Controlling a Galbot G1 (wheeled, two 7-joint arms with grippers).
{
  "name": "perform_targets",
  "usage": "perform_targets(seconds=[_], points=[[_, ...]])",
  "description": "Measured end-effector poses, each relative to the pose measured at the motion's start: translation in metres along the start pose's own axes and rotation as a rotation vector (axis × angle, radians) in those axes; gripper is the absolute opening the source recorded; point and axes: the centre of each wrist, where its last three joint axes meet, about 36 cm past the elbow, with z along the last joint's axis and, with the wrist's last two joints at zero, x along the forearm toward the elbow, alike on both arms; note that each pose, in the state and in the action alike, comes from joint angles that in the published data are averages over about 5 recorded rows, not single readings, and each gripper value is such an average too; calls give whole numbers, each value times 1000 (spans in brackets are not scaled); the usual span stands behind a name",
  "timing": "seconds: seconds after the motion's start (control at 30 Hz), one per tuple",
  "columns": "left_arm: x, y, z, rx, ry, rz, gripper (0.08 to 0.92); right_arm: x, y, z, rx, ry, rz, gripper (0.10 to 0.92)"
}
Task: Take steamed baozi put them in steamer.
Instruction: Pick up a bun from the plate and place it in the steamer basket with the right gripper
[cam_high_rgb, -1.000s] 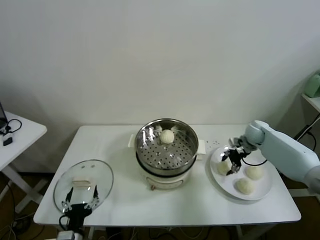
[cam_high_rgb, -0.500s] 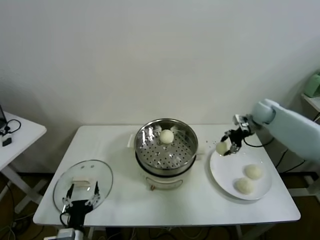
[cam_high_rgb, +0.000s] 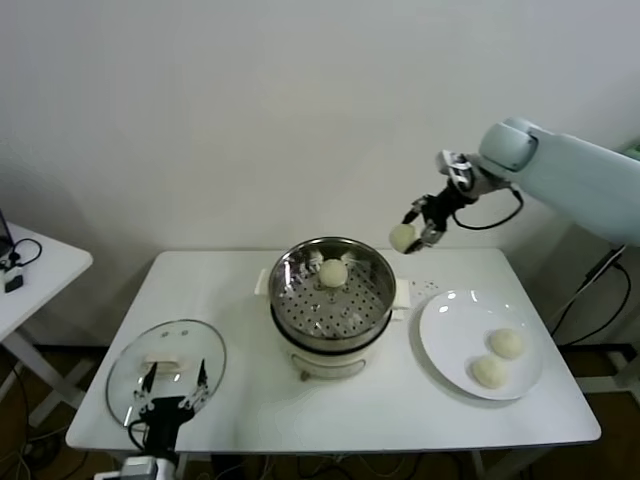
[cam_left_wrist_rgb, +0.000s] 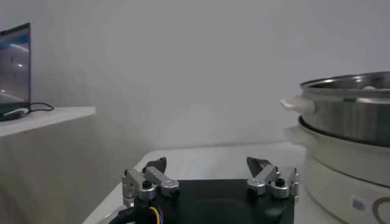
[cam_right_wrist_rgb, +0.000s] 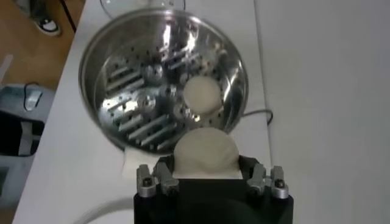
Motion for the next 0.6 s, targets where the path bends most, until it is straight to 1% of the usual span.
perform_targets(seconds=[0.17,0.3,0.47,0.6], points=[[5,1,-3,-2,-5,3,823,-40,-6,-48,42,-10,-43,687],[9,3,-3,-2,-2,2,823,-78,-5,-76,68,-11,-85,687],[12,4,-3,3,1,2,823,-119,1,-98,89,-8,-130,690],[13,2,-3,10,4,2,823,-144,6,-106,95,-5,-156,694]])
